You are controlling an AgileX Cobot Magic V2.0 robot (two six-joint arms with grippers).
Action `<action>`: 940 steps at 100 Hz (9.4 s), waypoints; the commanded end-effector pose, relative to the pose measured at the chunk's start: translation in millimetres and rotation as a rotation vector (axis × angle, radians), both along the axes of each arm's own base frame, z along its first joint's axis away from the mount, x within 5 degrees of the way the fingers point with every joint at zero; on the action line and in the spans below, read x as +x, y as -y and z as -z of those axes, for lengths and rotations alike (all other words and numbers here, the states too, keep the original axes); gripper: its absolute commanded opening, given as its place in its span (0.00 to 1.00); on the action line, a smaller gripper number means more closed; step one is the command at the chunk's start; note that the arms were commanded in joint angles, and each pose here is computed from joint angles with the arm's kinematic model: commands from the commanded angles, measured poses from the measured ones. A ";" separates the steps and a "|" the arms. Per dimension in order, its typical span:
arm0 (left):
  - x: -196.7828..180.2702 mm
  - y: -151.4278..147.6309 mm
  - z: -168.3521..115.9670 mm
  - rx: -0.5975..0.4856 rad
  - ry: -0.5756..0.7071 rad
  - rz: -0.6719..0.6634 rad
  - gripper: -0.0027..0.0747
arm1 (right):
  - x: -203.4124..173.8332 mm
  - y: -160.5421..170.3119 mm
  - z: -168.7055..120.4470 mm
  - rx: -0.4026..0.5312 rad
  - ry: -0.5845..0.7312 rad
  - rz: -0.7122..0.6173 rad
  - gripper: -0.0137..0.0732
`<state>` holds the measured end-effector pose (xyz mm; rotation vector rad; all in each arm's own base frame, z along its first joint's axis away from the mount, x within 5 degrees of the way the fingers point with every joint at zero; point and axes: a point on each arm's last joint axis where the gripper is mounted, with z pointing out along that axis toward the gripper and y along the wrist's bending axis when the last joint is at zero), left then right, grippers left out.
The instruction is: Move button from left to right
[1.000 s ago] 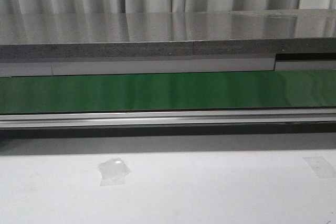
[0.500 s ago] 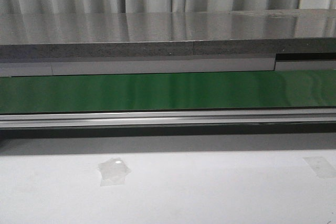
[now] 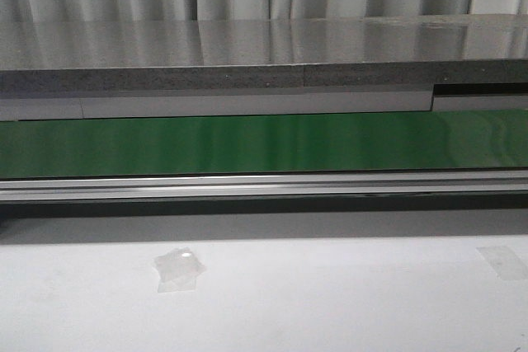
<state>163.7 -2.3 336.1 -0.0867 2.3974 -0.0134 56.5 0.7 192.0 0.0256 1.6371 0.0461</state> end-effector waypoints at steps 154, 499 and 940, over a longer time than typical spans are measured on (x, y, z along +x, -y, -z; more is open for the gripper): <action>198.7 -127.8 87.1 -0.043 -0.261 -0.273 0.89 | -2.0 -0.2 -13.4 -0.009 0.112 -0.003 0.08; 195.9 -60.1 66.2 -0.045 -0.278 -0.023 0.09 | -2.0 -0.2 -13.4 -0.009 0.112 -0.003 0.08; -74.5 7.1 12.3 -0.053 0.914 0.111 0.01 | -10.5 -0.1 -88.1 0.016 0.245 -0.004 0.08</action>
